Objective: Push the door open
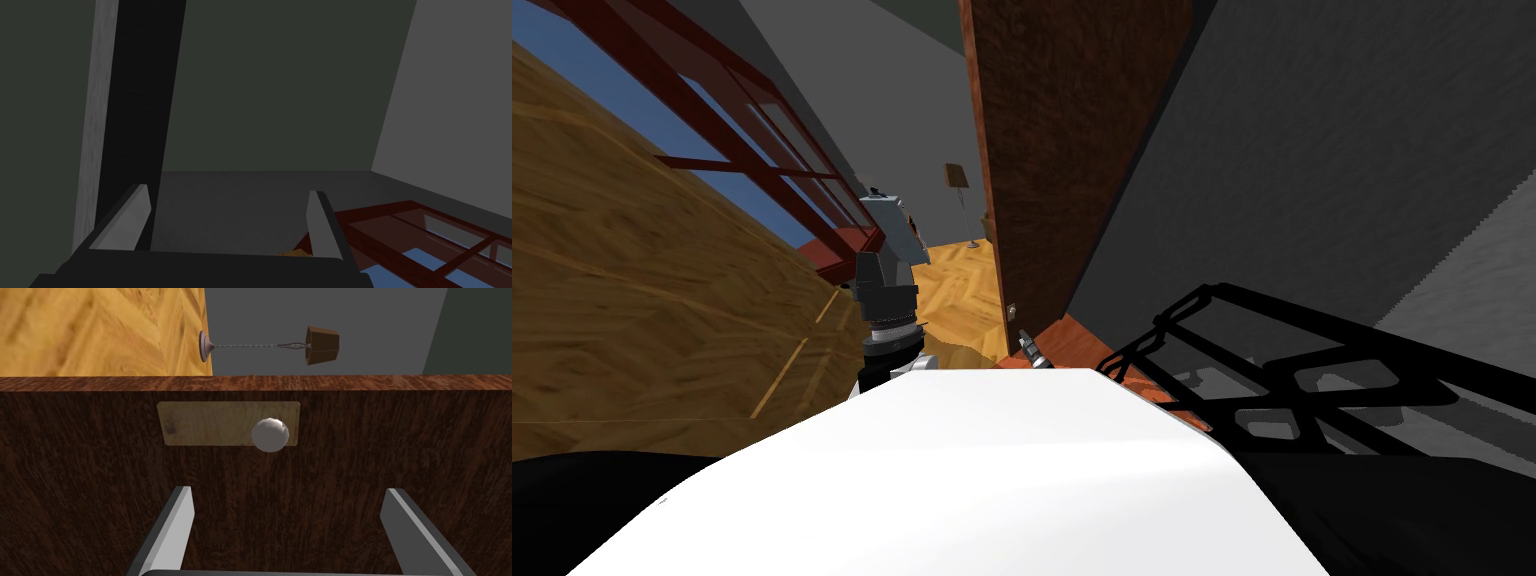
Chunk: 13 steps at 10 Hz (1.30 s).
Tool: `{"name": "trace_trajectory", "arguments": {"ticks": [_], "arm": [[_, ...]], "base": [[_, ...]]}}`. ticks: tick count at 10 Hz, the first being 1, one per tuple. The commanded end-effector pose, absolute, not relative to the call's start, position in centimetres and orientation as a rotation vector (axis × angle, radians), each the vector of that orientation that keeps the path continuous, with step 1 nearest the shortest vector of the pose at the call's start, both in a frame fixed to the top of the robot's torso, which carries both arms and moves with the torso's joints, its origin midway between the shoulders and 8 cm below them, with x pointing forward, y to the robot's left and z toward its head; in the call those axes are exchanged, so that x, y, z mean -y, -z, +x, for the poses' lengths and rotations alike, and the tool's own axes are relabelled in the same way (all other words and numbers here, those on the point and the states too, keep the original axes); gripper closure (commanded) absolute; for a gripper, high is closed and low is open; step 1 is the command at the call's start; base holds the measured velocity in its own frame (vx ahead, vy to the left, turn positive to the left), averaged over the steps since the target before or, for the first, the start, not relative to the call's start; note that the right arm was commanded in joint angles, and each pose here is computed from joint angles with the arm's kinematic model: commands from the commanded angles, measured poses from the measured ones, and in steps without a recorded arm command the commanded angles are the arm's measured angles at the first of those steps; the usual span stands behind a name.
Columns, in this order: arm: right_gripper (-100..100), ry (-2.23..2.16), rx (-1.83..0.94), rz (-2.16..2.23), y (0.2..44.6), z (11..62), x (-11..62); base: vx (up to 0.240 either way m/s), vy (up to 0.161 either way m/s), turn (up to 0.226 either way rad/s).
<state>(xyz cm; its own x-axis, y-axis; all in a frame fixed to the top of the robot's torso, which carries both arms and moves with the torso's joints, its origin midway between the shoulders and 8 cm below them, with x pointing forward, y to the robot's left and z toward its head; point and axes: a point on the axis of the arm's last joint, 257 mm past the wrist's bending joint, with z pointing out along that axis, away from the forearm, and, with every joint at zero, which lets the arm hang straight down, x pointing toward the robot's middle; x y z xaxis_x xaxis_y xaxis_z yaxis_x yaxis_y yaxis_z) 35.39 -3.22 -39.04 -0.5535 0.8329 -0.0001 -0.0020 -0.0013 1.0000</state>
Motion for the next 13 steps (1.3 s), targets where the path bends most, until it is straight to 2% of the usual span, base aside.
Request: {"name": "trace_trajectory", "arguments": {"ticks": [1, 13], "arm": [[-100, -1.628, -1.625, 0.871, 39.04, 35.39, 3.22], [-100, -1.636, -1.634, 0.863, 39.09, 35.20, 3.17]], "base": [[0.024, 0.001, 0.016], [0.004, 0.000, -0.010]]}}
